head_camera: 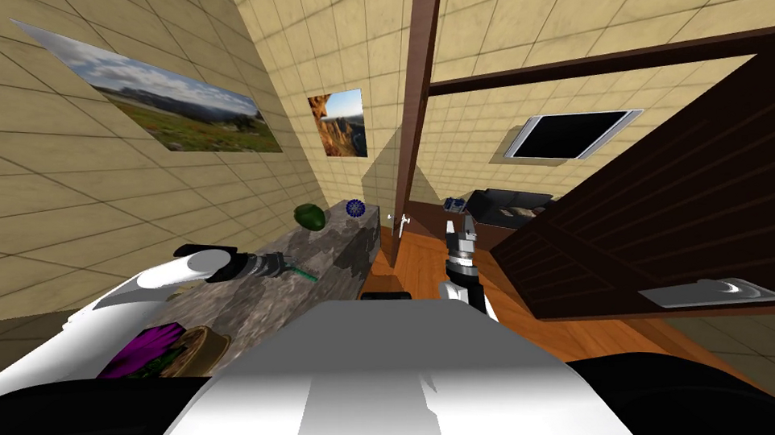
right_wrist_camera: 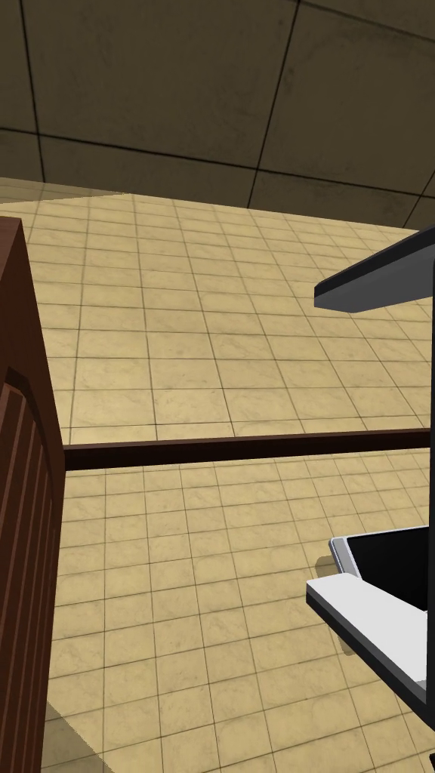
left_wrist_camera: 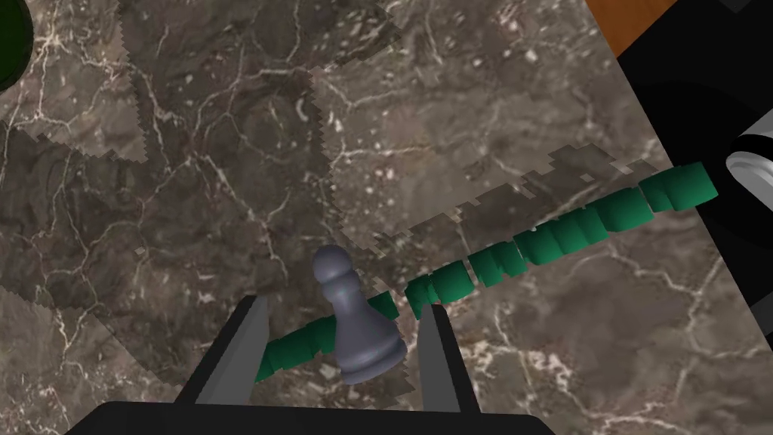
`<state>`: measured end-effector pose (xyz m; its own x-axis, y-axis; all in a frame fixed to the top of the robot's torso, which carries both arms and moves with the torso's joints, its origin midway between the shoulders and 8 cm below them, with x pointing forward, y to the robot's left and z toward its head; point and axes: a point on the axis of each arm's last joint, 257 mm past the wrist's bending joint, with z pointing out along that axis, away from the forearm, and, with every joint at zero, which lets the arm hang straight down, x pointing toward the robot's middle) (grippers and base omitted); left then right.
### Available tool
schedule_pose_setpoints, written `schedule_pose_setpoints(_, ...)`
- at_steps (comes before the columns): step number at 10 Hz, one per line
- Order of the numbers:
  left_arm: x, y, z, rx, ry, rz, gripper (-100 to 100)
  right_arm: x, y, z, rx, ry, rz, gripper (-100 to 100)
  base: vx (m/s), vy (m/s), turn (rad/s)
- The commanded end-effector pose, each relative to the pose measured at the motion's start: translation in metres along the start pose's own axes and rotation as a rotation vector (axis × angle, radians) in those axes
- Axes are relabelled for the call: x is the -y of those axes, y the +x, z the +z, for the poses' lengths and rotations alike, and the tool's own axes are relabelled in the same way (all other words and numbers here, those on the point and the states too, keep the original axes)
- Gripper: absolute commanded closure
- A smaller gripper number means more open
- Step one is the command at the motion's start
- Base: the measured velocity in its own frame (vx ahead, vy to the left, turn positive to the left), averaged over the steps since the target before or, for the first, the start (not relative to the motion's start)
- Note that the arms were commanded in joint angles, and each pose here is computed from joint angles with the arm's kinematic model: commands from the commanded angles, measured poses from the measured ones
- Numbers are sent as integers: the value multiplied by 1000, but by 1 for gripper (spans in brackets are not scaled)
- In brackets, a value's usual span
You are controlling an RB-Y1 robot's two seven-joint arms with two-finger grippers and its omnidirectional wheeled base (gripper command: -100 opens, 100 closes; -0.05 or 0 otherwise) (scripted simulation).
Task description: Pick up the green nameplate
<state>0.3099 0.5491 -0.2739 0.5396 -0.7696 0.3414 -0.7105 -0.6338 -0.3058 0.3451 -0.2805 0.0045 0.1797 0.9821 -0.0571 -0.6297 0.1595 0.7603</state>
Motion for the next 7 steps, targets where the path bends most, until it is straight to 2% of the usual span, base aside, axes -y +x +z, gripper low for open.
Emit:
schedule_pose_setpoints(1,0,0,0,0,0,0,100,0,0,0,0,0,0,0,0,0,0)
schedule_pose_setpoints(4,1,0,0,-1,3,-1,100,0,0,0,0,0,0,0,0,0,0)
schedule_pose_setpoints(5,1,0,0,-1,3,-1,0,0,0,0,0,0,0,0,0,0,0)
schedule_pose_setpoints(6,-2,7,1,11,1,-1,100,0,0,0,0,0,0,0,-42,55,-144)
schedule_pose_setpoints(7,-4,11,2,27,1,17,100,0,0,0,0,0,0,0,-127,140,-253)
